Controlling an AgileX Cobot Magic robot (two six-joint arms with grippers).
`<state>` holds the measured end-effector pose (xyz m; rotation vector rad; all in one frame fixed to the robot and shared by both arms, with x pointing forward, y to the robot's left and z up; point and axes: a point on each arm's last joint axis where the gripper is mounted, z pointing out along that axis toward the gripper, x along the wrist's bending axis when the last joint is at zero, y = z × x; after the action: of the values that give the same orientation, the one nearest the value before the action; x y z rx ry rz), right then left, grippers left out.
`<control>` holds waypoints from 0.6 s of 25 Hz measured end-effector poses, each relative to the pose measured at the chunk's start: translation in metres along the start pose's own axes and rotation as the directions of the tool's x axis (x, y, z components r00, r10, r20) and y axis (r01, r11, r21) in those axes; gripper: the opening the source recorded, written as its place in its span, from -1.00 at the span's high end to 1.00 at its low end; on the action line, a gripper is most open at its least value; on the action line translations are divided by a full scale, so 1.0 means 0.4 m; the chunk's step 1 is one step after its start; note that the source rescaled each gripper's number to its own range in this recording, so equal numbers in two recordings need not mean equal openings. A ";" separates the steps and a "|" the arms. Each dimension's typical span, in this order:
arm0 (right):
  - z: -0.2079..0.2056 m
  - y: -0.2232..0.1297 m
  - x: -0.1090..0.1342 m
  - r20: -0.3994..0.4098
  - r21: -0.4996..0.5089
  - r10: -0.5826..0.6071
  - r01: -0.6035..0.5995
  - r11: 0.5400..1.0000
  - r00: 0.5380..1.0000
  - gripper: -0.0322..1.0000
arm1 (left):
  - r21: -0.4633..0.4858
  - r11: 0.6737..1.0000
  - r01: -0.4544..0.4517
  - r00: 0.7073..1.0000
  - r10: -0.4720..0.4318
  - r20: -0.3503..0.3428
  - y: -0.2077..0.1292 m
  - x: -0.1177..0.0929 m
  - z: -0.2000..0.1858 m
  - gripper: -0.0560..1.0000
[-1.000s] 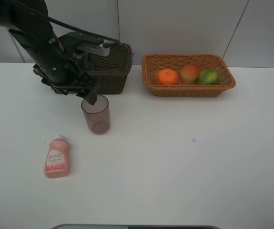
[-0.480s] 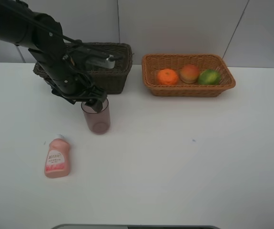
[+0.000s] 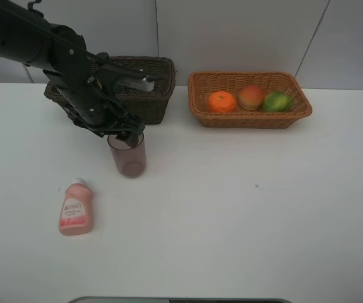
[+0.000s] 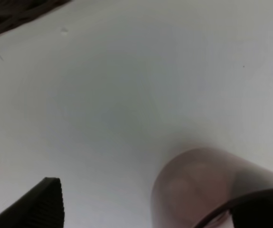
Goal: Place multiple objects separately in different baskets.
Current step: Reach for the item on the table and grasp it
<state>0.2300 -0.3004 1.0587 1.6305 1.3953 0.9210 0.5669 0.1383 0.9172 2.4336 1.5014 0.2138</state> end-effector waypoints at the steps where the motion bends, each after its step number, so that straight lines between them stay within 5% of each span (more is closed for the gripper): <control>1: 0.000 0.000 0.000 0.000 0.000 0.000 0.000 1.000 1.000 -0.99 | 0.002 1.000 0.000 1.000 0.000 0.000 -0.001 0.000 0.003 -0.64; 10: 0.000 0.000 0.000 0.000 0.000 0.000 0.000 1.000 1.000 -0.99 | 0.064 0.998 0.011 1.000 -0.012 0.005 -0.016 0.000 0.048 0.87; 15: 0.000 0.000 0.000 0.000 0.000 0.000 0.000 1.000 1.000 -0.99 | 0.064 0.998 0.015 1.000 -0.016 0.007 -0.016 0.000 0.048 0.89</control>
<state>0.2300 -0.3004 1.0587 1.6305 1.3953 0.9210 0.5664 0.1381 0.8969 2.4682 1.5466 0.1559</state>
